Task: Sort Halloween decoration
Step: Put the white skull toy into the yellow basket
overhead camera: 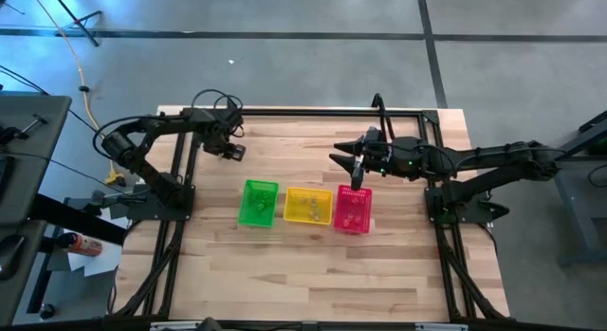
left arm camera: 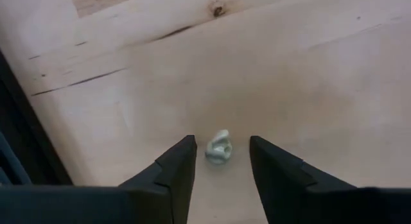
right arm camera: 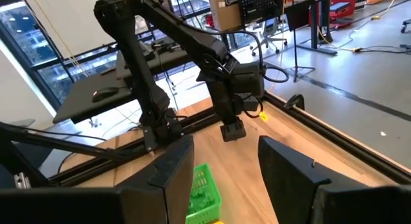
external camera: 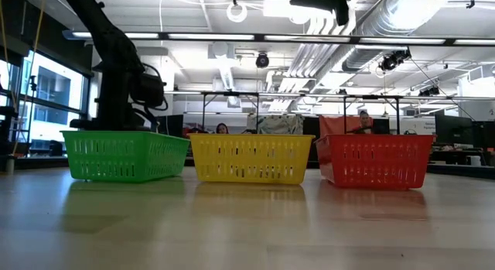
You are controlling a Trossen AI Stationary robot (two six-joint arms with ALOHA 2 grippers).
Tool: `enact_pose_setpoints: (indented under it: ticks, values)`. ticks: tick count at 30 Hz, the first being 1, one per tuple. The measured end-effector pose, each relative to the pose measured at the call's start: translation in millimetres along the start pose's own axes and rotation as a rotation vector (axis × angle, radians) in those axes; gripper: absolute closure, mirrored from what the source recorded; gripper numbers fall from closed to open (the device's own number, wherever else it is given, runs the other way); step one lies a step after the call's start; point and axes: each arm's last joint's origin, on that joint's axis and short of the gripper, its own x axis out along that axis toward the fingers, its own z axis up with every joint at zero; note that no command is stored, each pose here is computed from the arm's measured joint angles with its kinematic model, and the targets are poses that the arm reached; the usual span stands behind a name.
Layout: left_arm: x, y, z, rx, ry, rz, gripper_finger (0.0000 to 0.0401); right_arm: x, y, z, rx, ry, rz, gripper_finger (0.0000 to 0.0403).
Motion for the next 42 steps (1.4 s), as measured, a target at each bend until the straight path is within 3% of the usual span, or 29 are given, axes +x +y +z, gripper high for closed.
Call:
enact_pose_setpoints:
  ticks: [10, 21, 29, 36, 42]
  values:
    - [0, -2, 0, -0.026, -0.017, -0.004, 0.0288, 0, 0, 0, -0.002, 0.0, 0.001, 0.0234]
    - [-1, -2, 0, -0.028, -0.011, -0.025, 0.0386, 0, 0, 0, -0.002, 0.0, 0.001, 0.0234]
    - [-17, 2, -3, -0.036, -0.07, -0.066, 0.0382, 0, 0, 0, -0.003, 0.0, 0.0, 0.0234]
    - [-58, 9, -7, -0.043, -0.239, -0.174, 0.0381, 0, 0, 0, -0.003, -0.001, 0.0, 0.0234]
    - [-119, 9, -11, -0.051, -0.606, -0.476, 0.0381, 0, 0, 0, 0.0, -0.001, 0.0, 0.0234]
